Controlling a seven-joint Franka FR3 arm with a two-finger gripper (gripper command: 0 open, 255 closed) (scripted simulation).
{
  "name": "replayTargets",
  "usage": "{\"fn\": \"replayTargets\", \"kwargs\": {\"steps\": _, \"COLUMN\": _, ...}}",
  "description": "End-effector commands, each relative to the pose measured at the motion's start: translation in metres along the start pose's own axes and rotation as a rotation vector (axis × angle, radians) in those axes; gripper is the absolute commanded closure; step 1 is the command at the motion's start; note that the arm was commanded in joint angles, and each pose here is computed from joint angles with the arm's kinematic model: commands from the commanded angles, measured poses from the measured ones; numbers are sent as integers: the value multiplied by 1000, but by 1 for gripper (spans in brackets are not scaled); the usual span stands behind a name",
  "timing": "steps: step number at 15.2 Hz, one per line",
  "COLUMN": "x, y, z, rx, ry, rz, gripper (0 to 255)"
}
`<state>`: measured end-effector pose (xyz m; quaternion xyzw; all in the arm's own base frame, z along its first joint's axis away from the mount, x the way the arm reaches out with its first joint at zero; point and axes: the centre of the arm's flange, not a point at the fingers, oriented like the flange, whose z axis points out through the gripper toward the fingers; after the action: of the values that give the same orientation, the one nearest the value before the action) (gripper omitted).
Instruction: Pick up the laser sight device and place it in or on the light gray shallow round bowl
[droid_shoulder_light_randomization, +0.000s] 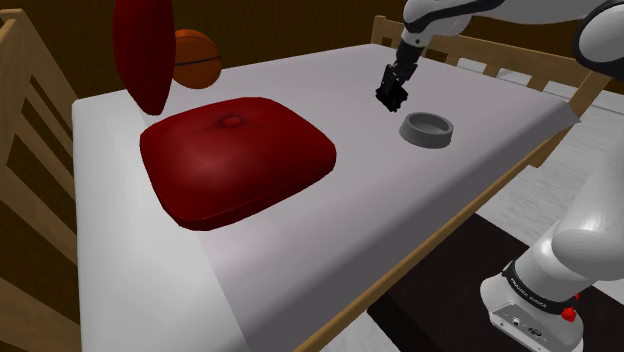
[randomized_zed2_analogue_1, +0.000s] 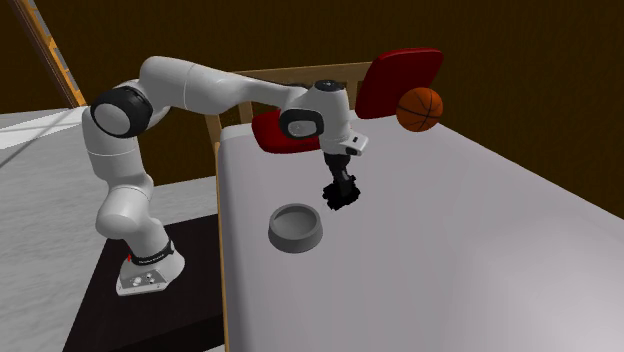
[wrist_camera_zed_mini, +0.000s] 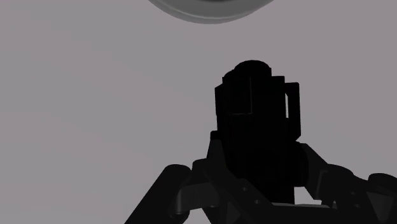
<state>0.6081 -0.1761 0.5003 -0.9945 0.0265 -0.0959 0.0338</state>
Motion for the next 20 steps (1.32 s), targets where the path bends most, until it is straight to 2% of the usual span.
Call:
{"fn": "replayTargets", "kwargs": {"steps": 1, "x": 2, "y": -1, "z": -10, "rx": 0, "ry": 0, "rz": 0, "gripper": 255}}
{"fn": "replayTargets", "kwargs": {"steps": 13, "x": 13, "y": -5, "z": -69, "rx": 0, "ry": 0, "rz": 0, "gripper": 255}}
{"fn": "replayTargets", "kwargs": {"steps": 20, "x": -73, "y": 10, "z": -99, "rx": 0, "ry": 0, "rz": 0, "gripper": 255}}
